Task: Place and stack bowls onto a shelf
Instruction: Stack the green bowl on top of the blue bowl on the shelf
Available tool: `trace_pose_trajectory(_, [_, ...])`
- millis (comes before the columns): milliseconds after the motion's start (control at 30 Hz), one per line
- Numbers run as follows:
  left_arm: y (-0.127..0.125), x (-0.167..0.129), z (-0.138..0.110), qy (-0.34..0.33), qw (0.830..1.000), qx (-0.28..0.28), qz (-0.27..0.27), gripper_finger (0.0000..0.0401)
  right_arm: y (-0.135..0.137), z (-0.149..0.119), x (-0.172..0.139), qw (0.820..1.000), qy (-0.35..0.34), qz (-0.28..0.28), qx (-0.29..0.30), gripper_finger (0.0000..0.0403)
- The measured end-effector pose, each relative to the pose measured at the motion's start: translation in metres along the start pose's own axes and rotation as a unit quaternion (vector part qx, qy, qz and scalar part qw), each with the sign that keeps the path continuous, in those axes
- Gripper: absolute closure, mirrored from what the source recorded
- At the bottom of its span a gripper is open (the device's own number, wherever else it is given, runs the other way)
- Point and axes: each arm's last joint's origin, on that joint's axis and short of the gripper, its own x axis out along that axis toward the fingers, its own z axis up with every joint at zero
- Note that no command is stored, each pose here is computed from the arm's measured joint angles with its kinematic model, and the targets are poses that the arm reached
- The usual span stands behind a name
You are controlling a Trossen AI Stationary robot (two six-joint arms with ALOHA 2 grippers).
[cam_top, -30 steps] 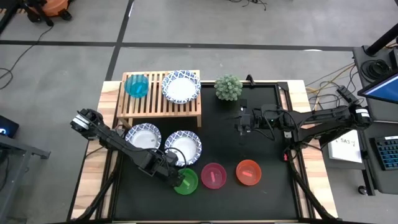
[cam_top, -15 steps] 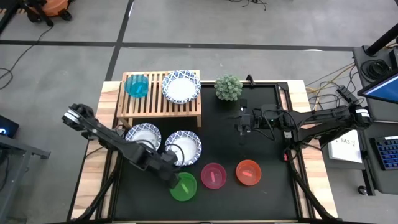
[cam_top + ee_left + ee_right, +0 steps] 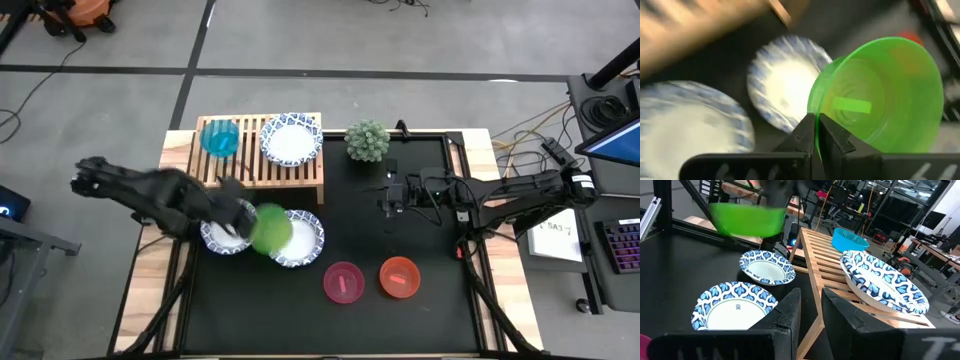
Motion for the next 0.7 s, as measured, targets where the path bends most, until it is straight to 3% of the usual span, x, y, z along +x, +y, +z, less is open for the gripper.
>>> trace_pose_trajectory(233, [0.036, -0.077, 0.048, -0.124, 0.985, 0.002, 0.118, 0.0401, 0.0, 0.0, 0.0, 1.0, 0.0, 0.0, -0.001, 0.0335])
trace_pose_trajectory(333, [0.045, -0.098, 0.063, -0.159, 0.977, 0.011, 0.144, 0.0401, 0.0, 0.0, 0.0, 1.0, 0.0, 0.0, -0.001, 0.0335])
trace_pose_trajectory(500, [0.06, -0.112, 0.08, -0.186, 0.962, 0.025, 0.198, 0.0401, 0.0, 0.0, 0.0, 1.0, 0.0, 0.0, -0.002, 0.0335])
trace_pose_trajectory(700, [0.084, -0.107, 0.097, -0.161, 0.943, 0.033, 0.291, 0.0401, 0.0, 0.0, 0.0, 1.0, 0.0, 0.0, -0.001, 0.0335])
